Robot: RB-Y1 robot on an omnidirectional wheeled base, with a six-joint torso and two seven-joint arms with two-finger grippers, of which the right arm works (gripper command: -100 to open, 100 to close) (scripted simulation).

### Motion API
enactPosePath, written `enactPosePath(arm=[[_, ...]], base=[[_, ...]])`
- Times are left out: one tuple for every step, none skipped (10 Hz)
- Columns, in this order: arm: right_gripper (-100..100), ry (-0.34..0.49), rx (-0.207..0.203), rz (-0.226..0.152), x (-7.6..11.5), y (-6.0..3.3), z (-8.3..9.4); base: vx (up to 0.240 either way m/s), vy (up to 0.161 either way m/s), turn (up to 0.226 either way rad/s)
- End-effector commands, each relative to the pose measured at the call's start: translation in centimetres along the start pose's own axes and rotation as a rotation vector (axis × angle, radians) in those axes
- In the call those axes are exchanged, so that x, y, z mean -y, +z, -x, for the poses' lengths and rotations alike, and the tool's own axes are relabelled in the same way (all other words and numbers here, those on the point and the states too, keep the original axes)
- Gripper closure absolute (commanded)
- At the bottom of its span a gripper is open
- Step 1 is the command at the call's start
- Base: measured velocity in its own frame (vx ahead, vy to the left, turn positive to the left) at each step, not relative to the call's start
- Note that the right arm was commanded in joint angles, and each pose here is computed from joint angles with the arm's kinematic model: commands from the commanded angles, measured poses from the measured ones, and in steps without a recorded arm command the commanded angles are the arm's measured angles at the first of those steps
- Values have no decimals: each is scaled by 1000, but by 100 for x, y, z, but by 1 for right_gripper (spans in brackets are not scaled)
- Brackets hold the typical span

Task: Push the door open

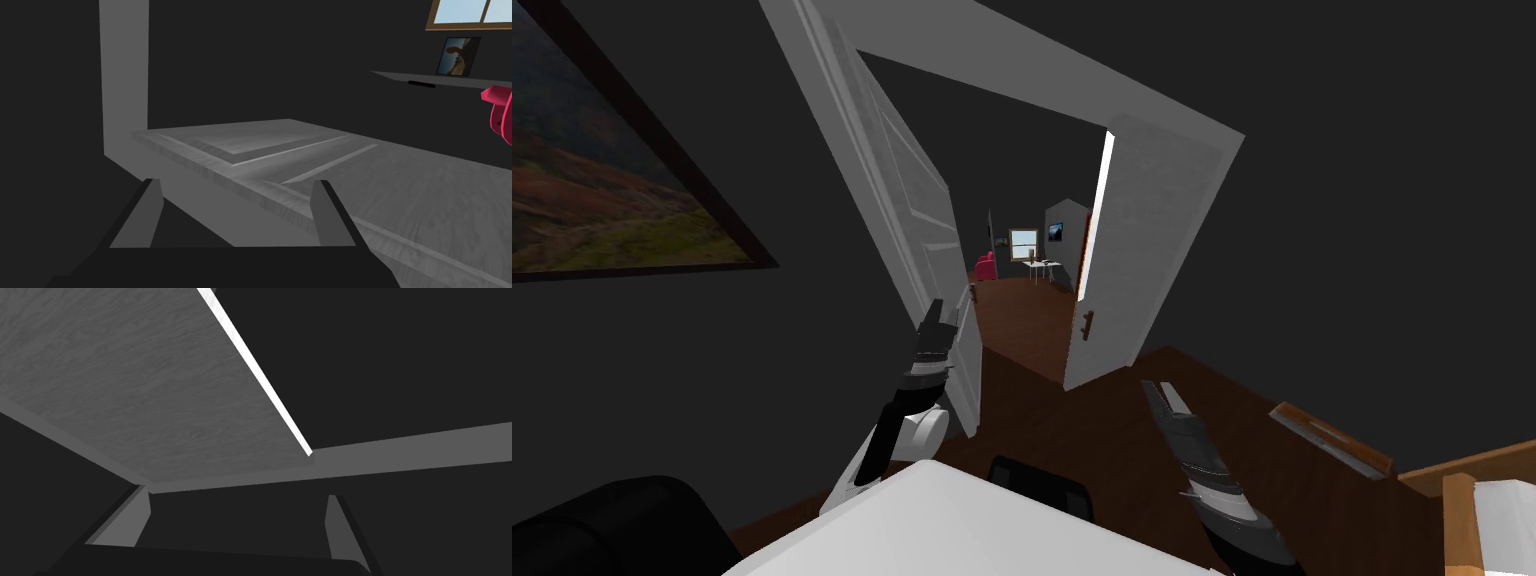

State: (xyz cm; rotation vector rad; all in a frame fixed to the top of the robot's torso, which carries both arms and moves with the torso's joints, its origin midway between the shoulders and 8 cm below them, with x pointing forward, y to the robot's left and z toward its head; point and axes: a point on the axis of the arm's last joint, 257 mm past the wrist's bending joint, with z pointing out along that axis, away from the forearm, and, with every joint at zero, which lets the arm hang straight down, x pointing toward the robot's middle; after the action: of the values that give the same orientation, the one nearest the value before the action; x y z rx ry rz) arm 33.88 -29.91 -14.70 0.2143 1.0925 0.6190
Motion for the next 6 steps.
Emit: enactPosePath(arm=[[-100,-38,-21,-8,72,-52,-70],[-100,-57,-32,-13,104,-89,-111],[-100,-95,-56,-22,167,-166,-191],[-100,-113,-68,-27,198,-205,-231],[-100,-132,-80,-31,228,-246,-271],[-100,-150,-92,-35,257,-287,-310]], base=[[114,-66,91],[100,-58,83],[108,-55,140],[104,-92,113],[106,-85,76],[105,-52,84]])
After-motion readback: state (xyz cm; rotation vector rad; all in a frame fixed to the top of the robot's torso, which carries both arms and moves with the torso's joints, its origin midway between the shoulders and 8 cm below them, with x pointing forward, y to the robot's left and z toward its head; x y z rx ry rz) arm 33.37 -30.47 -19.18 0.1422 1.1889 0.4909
